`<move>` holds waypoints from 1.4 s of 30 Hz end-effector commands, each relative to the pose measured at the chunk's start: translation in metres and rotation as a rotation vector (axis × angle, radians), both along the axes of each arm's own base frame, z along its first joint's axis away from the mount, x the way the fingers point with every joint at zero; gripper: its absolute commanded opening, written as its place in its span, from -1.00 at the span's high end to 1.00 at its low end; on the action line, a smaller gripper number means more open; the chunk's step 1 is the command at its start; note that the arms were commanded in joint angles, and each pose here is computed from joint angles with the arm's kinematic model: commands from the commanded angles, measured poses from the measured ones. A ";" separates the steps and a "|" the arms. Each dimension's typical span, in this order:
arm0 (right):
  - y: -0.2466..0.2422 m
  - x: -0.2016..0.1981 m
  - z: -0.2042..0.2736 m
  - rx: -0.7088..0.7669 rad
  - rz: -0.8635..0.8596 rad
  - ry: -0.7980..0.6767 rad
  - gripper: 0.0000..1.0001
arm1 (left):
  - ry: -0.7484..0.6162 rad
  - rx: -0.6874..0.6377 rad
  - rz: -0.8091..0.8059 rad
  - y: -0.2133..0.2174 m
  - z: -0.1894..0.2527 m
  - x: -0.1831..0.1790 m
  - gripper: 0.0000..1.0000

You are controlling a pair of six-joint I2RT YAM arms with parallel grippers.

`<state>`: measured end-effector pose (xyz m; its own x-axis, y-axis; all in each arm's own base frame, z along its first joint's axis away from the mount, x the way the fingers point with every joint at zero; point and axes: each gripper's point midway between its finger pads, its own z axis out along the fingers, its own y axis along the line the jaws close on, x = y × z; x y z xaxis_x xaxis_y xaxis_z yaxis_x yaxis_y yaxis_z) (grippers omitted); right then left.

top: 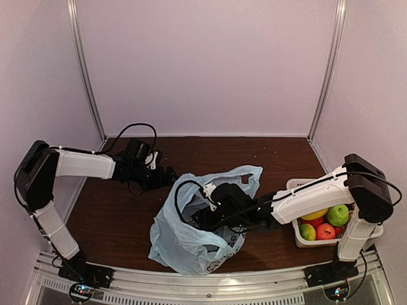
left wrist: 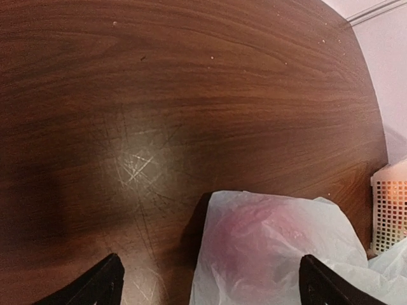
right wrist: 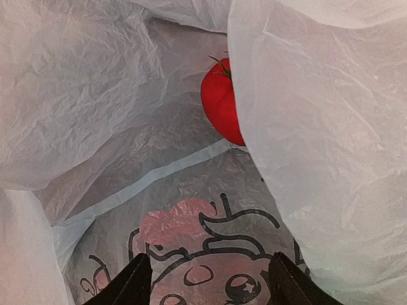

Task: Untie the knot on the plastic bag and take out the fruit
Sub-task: Adjust the takeout bag at the center of the board.

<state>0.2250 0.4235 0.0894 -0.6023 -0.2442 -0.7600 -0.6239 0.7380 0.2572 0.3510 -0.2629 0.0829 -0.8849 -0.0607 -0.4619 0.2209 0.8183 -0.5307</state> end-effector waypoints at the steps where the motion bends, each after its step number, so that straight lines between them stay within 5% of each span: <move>1: -0.003 0.005 0.008 0.019 -0.036 -0.012 -0.28 | -0.021 -0.010 -0.023 -0.010 -0.006 0.015 -0.95; 4: -0.001 0.007 0.010 0.012 -0.034 -0.019 -0.28 | 0.011 -0.007 -0.039 -0.013 -0.022 0.014 -0.88; 13: -0.006 0.011 0.012 0.019 -0.069 -0.031 -0.27 | 0.033 -0.044 -0.098 -0.023 -0.027 -0.013 0.54; 18: -0.020 0.013 0.017 0.032 -0.118 -0.044 -0.26 | 0.031 -0.054 -0.120 -0.027 -0.022 -0.047 0.99; 33: -0.038 0.004 0.024 0.102 -0.118 -0.053 -0.33 | -0.055 -0.105 -0.108 -0.022 0.021 -0.087 1.00; 34: -0.036 0.005 0.024 0.103 -0.118 -0.055 -0.34 | -0.071 -0.096 -0.108 -0.023 0.023 -0.083 0.92; 39: -0.031 0.009 0.026 0.118 -0.126 -0.063 -0.40 | -0.083 -0.059 -0.081 -0.021 0.025 -0.059 -0.17; 42: -0.029 0.009 0.024 0.116 -0.127 -0.059 -0.41 | -0.097 -0.076 -0.061 -0.028 0.031 -0.042 -0.42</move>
